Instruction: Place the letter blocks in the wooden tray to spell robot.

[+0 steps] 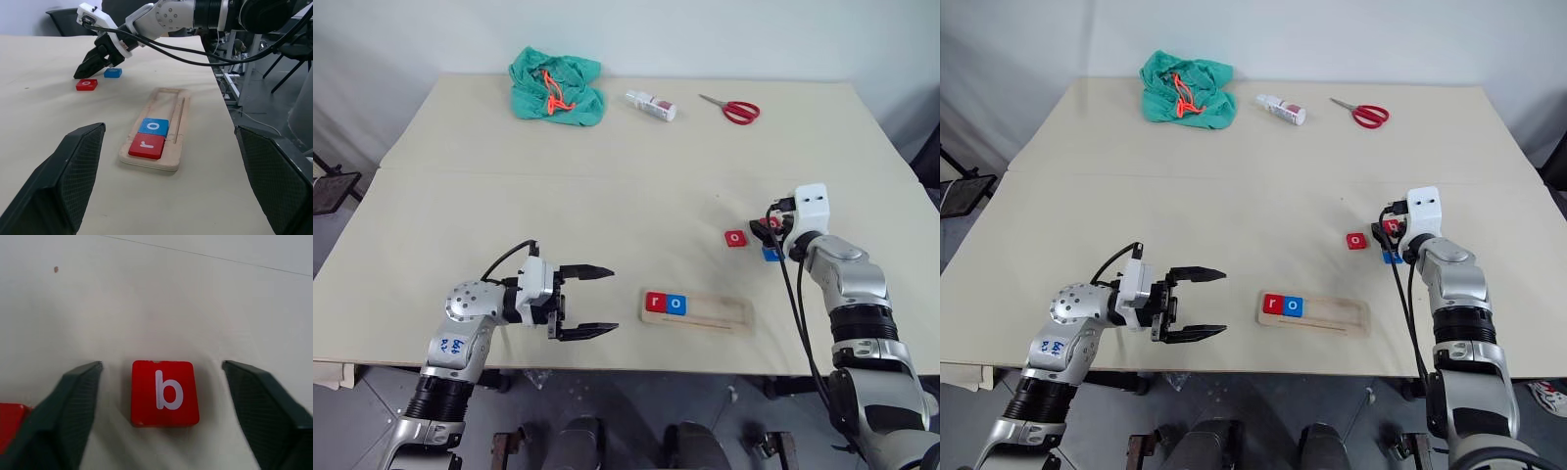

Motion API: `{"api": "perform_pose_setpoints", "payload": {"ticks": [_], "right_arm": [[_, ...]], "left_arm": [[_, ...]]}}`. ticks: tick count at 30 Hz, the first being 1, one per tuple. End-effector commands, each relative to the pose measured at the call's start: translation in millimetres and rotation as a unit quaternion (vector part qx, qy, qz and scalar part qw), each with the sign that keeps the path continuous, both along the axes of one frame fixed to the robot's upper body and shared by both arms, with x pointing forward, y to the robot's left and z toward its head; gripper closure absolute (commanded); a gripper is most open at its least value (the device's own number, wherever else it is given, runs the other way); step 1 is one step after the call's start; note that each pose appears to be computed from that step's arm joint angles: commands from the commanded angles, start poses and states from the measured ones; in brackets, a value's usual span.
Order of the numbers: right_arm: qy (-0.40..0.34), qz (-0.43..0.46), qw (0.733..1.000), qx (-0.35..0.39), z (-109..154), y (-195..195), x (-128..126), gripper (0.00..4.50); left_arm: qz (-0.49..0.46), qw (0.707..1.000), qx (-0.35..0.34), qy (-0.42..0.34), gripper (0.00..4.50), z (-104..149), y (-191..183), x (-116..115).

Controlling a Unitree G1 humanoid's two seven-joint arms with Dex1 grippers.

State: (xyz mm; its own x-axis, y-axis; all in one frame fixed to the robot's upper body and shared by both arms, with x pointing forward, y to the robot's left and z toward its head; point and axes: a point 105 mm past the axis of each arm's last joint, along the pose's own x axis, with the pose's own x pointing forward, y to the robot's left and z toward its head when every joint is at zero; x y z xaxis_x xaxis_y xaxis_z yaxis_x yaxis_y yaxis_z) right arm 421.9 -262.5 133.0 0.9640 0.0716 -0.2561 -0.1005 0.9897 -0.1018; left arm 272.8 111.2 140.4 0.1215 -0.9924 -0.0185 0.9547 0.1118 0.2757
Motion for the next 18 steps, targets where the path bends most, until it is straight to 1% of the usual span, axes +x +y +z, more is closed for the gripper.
{"api": "perform_pose_setpoints", "payload": {"ticks": [1,4,7,12,14,18], "right_arm": [[0.010,-0.017,1.000,-0.011,-3,-12,-5,2.00],[0.010,-0.018,1.000,-0.011,-5,-12,-7,3.03],[-0.006,-0.014,1.000,-0.014,0,-11,-7,3.04],[-0.074,0.024,0.997,-0.020,34,5,-16,3.04],[-0.084,0.028,0.996,-0.010,41,13,-26,3.04],[-0.098,0.052,0.994,-0.003,48,38,-58,3.04]], "left_arm": [[-0.003,1.000,-0.006,-0.024,0.00,10,0,-4],[-0.002,1.000,-0.006,-0.024,0.00,10,0,-3],[-0.003,1.000,-0.006,-0.025,0.00,9,-1,-3],[-0.021,0.999,-0.007,-0.024,0.00,9,-5,-3],[-0.030,0.999,-0.005,-0.022,0.00,8,-5,-3],[-0.047,0.999,0.003,-0.019,0.00,5,-5,-2]]}}
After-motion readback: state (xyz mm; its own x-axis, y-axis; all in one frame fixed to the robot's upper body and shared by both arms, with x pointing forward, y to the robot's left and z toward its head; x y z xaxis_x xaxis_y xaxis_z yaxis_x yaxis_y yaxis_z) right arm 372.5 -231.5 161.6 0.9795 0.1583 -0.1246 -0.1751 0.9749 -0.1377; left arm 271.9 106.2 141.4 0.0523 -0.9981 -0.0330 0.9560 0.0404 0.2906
